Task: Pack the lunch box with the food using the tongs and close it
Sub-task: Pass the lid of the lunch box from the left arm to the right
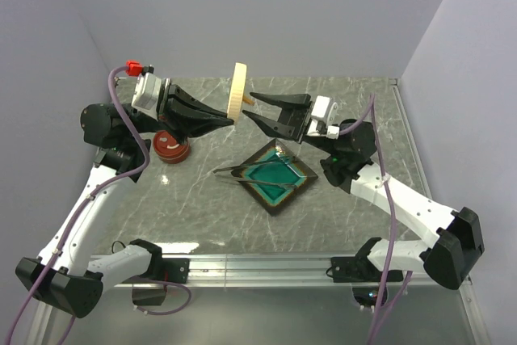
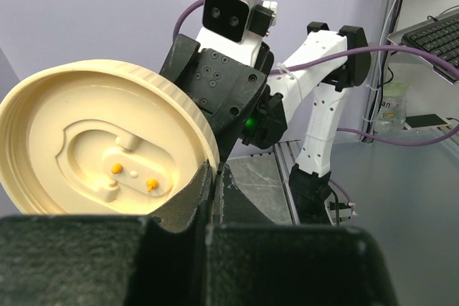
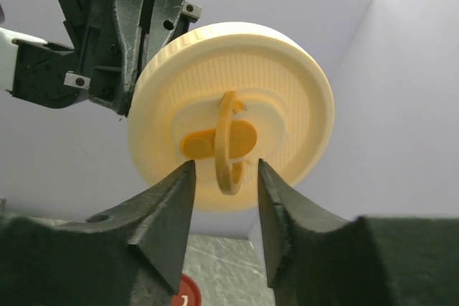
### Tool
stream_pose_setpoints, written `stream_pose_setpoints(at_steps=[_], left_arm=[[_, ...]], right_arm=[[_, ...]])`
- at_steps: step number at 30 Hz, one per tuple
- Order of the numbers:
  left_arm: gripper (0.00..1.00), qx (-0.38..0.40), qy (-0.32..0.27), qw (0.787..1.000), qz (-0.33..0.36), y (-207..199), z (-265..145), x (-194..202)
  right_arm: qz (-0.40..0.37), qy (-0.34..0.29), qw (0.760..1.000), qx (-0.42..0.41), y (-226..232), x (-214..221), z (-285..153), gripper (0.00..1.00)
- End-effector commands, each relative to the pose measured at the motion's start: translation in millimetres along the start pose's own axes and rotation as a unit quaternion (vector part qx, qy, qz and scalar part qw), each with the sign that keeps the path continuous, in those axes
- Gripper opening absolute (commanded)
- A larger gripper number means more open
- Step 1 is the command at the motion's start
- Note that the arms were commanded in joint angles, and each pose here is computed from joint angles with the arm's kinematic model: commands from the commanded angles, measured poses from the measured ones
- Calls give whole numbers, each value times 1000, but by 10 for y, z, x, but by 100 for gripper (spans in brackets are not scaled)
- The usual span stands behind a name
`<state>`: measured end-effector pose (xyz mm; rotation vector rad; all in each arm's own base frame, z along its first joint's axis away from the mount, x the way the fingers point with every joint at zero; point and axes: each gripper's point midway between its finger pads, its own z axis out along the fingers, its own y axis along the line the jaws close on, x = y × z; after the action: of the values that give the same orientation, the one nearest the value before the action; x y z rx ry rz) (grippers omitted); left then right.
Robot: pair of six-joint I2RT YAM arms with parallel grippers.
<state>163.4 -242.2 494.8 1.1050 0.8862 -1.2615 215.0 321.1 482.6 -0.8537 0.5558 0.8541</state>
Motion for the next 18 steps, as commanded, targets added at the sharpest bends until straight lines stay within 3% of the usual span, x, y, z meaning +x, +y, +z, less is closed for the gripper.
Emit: stream_pose_setpoints(at_steps=[1,4,9,13,14,16,18], left_arm=[[0,9,-20,999,35,-119,30,-227],[0,9,-20,999,32,-122,34,-221],[0,11,-20,999,28,-141,36,-212],[0,8,-22,999,23,-120,44,-209],[0,4,-24,999,23,-110,42,-220],[1,-3,-24,1000,15,-77,46,-202],[18,-23,-27,999,10,-3,46,-213]], right_arm=[[-39,-51,998,8,-110,-349,139,45],[-35,-52,998,14,-146,-345,159,42],[-29,-54,998,17,-138,-339,159,27],[-28,-59,998,22,-137,-369,138,9],[-26,-58,998,23,-137,-362,136,0],[-25,-57,998,24,-139,-383,128,0],[-22,-46,998,28,-148,-359,118,0]])
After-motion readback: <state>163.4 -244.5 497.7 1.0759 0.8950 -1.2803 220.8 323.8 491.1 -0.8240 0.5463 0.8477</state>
